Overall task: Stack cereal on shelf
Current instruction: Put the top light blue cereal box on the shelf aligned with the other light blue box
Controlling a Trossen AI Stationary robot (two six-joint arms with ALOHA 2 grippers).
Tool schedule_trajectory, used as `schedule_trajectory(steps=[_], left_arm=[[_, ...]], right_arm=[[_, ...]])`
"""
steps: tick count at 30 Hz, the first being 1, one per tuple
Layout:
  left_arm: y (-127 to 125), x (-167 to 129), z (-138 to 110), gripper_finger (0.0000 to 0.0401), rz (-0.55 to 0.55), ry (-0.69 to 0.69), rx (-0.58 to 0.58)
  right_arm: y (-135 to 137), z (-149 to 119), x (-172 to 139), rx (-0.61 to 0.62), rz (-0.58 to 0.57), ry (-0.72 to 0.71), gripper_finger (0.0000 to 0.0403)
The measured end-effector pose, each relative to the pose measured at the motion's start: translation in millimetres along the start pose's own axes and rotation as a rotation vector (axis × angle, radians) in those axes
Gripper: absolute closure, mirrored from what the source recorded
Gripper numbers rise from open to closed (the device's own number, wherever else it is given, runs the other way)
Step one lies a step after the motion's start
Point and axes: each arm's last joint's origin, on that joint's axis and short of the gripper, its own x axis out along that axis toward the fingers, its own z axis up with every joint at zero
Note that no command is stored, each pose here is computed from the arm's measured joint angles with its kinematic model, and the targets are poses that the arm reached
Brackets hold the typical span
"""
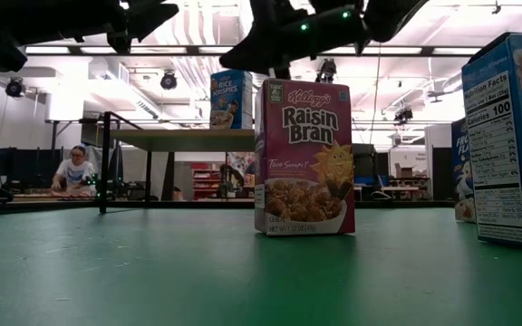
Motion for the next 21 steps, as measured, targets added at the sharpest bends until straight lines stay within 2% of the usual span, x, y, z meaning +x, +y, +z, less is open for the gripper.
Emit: schedule_trajectory(steps=[9,21], left_arm=[[0.0,0.0,0.0,0.0147,0.000,0.000,0.000],[0.0,0.0,0.0,0.0147,0.000,0.000,0.000]], right_arm=[[-16.1,0.3,6.0,-0.032,-0.122,-0.017,0.0376],[-45.9,0.4,4.3,-0.038,-0.204,-0.014,0.0376]])
